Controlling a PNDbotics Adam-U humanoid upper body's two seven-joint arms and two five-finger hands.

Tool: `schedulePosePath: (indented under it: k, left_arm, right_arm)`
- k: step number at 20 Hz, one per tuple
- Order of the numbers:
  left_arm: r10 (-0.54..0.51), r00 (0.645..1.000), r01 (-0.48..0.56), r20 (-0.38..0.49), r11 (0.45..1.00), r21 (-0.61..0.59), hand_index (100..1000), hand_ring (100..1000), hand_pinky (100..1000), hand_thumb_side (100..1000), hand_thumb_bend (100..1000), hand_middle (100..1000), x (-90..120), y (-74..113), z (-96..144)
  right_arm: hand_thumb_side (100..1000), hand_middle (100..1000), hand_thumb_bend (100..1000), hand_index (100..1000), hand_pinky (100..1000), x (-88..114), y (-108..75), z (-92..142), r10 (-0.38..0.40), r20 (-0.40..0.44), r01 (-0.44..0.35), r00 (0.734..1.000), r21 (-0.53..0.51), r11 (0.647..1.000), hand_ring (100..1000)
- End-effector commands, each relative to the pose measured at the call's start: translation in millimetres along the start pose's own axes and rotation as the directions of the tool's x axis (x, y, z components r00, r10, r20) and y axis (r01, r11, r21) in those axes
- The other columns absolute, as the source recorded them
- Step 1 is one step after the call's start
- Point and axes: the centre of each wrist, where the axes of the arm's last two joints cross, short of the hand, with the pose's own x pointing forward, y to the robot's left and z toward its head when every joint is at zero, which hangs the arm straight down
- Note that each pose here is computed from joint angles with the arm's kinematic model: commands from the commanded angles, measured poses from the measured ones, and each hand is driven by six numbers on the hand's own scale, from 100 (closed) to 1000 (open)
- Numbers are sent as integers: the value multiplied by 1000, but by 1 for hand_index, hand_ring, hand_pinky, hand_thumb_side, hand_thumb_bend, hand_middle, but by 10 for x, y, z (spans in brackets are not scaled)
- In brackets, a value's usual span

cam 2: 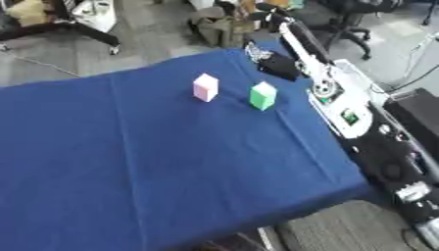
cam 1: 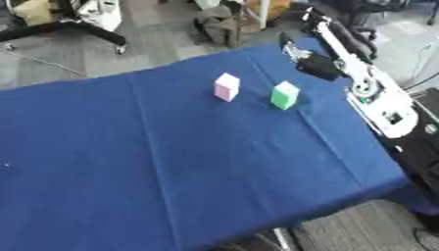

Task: Pick up the objects with one hand, pass them to the other hand, and then place them into the box on the other side of the table.

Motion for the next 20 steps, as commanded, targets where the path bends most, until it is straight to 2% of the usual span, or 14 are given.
schedulePosePath:
  k: [1, 8, 9, 11, 15, 20]
  left_arm:
    - [6, 999, -4, 47, 1000, -25, 757, 887, 831, 671, 614, 748, 112, -25, -21]
    - [14, 998, -10, 60, 997, -75, 758, 888, 833, 688, 606, 749, 139, -79, -24]
    - [14, 998, -10, 57, 997, -80, 758, 888, 833, 693, 603, 749, 135, -83, -22]
    - [14, 999, -10, 52, 996, -87, 758, 889, 833, 694, 602, 750, 122, -92, -16]
    - [15, 999, -11, 45, 995, -96, 759, 890, 834, 700, 600, 751, 105, -107, -12]
    - [14, 999, -9, 42, 995, -103, 760, 890, 834, 704, 598, 751, 98, -111, -11]
  right_arm:
    - [759, 983, 125, 876, 888, -291, -152, -71, 52, -105, -50, 993, 22, 998, 969]
    - [764, 989, 186, 890, 914, -749, -149, -117, 100, -285, -86, 953, 63, 994, 1000]
    - [707, 990, 229, 898, 917, -799, -140, -104, 109, -304, -91, 946, 73, 993, 1000]
    - [672, 996, 260, 913, 923, -890, -105, -70, 135, -333, -104, 933, 111, 988, 1000]
    - [535, 1000, 344, 966, 925, -1007, -65, -11, 211, -353, -136, 912, 226, 965, 1000]
    - [477, 994, 361, 989, 919, -1034, -65, -13, 273, -342, -172, 899, 299, 939, 1000]
